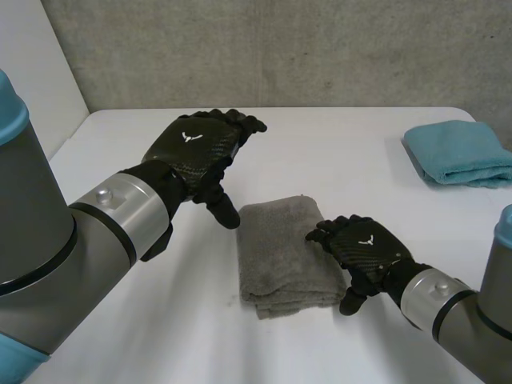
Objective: Fold the laundry.
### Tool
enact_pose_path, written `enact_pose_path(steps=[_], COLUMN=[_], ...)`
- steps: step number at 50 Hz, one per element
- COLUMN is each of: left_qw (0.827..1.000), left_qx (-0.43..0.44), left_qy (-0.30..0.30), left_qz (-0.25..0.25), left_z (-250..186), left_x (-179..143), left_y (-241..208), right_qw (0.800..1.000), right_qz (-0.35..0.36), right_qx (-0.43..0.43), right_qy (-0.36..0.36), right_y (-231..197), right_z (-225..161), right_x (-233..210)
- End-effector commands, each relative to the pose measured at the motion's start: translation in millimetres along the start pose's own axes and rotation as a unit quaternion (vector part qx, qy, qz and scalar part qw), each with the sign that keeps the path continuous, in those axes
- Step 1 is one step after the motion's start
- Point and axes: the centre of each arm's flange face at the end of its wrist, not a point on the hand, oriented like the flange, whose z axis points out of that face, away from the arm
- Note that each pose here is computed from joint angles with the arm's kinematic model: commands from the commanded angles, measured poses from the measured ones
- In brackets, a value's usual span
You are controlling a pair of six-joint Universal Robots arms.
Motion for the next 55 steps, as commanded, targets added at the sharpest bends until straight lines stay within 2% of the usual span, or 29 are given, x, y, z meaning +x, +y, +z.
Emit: enact_pose_path(steps=[1, 12, 22, 41, 53, 55], left_qw=[1.0, 1.0, 1.0, 0.999, 0.999, 0.999], left_qx=[-0.014, -0.024, -0.029, -0.033, -0.033, -0.032], left_qy=[-0.003, -0.011, -0.01, -0.013, -0.015, -0.016], left_qz=[-0.002, -0.005, -0.005, -0.007, -0.008, -0.008], left_z=[-1, 0, 0, 0, 2, 2], left_x=[-2, -8, -8, -9, -10, -11], left_y=[8, 16, 19, 22, 22, 22], right_qw=[1.0, 1.0, 1.0, 0.997, 0.984, 0.977], right_qz=[-0.001, -0.015, -0.019, -0.08, -0.156, -0.185], right_qx=[-0.001, 0.025, 0.012, 0.018, 0.082, 0.108], right_qy=[-0.008, -0.007, -0.021, -0.016, 0.01, 0.018], right_y=[14, 17, 26, 25, -12, -26], right_z=[15, 28, 36, 51, 75, 84], right_x=[-3, -4, -11, -6, 16, 21])
